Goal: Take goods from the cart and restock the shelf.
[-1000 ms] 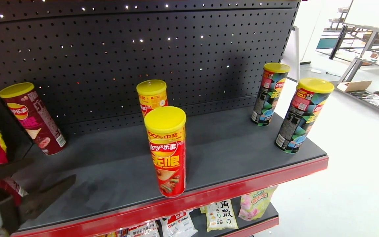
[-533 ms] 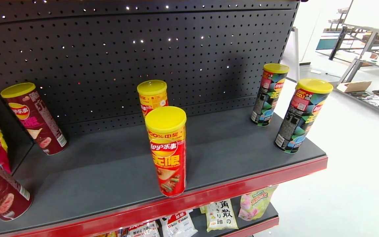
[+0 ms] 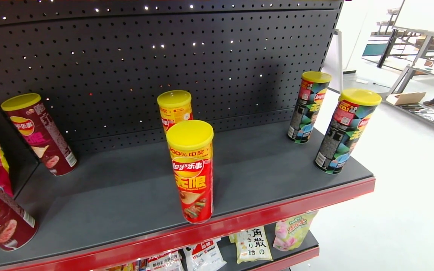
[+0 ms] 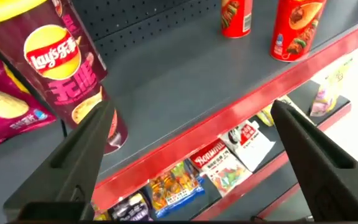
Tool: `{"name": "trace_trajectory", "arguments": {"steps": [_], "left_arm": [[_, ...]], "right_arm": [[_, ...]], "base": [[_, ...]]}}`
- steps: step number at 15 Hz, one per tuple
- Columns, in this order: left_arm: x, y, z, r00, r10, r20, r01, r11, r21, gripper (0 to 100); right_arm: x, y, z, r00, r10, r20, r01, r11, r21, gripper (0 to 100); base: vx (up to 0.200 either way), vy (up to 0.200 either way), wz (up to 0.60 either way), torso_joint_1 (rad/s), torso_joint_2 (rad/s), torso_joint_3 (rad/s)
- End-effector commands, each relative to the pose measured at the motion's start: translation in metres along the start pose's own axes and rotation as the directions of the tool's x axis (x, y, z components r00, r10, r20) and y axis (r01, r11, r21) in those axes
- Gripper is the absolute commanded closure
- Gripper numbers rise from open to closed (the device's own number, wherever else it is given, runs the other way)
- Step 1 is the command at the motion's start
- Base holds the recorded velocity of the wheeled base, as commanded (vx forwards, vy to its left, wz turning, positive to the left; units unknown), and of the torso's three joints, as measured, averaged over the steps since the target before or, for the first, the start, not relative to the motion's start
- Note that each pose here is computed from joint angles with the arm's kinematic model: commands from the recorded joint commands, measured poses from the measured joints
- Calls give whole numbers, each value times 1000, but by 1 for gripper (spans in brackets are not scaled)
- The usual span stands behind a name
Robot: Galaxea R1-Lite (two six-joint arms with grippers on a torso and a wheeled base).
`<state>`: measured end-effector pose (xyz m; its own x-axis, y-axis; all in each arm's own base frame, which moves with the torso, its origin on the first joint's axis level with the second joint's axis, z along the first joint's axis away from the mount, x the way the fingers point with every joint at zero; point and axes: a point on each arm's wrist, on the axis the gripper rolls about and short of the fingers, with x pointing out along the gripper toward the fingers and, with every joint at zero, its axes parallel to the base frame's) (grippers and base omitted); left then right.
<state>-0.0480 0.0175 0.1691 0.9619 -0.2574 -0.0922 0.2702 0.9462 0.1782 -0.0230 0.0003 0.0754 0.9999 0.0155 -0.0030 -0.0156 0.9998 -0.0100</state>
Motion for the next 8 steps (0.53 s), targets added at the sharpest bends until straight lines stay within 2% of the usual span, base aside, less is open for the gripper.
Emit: {"name": "trace_trajectory", "arguments": {"steps": [1,3,8], "left_arm": [[1,0,1,1000,-1,-2,1,1000,2,0],[1,1,4,1000,-5,22,5,1000,1,0],[2,1,2,999,-24,24,24,1000,0,0]], "right_arm": [[0,0,0,1000,0,0,0,1000,-1,0],[0,0,0,1000,1,0,-1,1000,-2,0],[0,0,0,1000,1,0,-1,1000,-2,0]], "base": [[-200,0,0,17,7,2],[0,0,0,0,0,0],[0,0,600,6,4,5]]}}
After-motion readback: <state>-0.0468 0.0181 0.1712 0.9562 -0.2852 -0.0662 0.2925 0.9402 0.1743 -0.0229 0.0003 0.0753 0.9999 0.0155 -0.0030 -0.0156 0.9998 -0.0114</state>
